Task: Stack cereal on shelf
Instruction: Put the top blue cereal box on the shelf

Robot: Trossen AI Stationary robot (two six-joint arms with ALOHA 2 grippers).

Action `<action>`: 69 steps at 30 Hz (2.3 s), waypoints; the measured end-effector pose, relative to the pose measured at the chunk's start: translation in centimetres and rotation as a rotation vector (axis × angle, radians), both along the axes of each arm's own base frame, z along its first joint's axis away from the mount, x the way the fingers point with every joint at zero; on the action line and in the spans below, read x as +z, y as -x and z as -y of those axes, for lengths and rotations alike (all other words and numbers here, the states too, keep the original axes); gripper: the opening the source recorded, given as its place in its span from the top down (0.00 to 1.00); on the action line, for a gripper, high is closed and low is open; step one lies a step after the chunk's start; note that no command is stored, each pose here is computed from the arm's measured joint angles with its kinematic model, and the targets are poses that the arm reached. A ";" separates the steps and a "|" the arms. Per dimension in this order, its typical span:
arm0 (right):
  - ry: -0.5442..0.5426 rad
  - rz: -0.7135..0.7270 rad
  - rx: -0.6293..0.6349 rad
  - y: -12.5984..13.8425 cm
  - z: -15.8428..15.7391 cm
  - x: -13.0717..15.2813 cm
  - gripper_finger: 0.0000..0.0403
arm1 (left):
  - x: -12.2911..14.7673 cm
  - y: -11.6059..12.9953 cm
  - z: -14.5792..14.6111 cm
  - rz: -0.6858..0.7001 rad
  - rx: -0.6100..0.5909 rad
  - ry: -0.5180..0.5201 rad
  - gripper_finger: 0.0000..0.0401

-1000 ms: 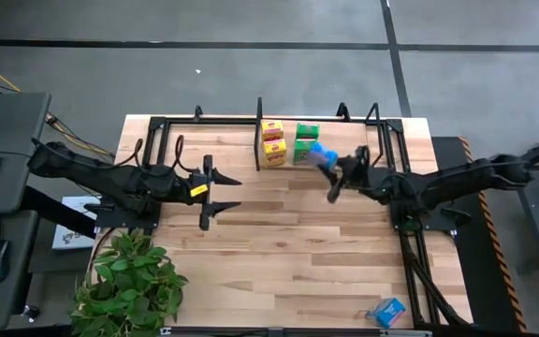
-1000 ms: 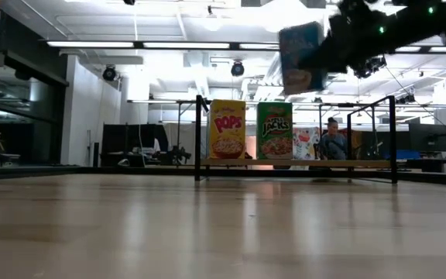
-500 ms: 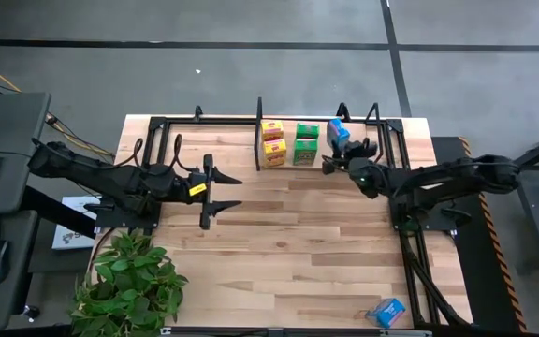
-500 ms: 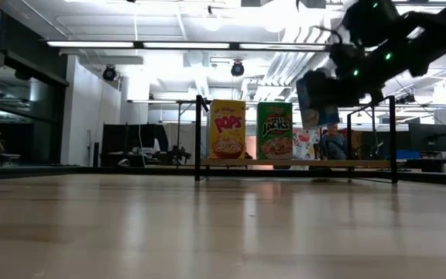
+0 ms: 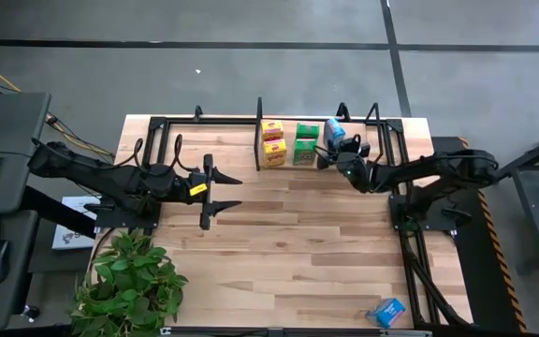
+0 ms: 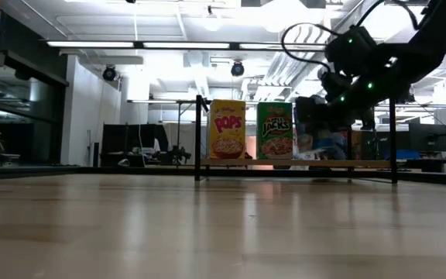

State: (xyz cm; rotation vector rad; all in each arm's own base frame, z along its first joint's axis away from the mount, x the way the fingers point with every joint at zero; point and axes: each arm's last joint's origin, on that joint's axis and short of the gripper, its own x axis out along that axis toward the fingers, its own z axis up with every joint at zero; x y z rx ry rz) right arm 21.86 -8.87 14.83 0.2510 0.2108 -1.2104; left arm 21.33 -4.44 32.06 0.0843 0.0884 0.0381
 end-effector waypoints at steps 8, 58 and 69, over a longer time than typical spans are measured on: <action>-0.030 -0.003 -0.015 0.1 0.8 -0.8 0.64 | 0.0 0.0 0.0 -0.003 0.000 0.003 0.43; -0.268 -0.036 0.289 3.9 -1.6 4.2 0.40 | -0.2 0.0 0.0 -0.021 0.002 0.017 0.43; -0.304 -0.135 0.328 3.5 -3.5 6.0 0.81 | -0.2 0.0 0.0 -0.021 0.002 0.017 0.43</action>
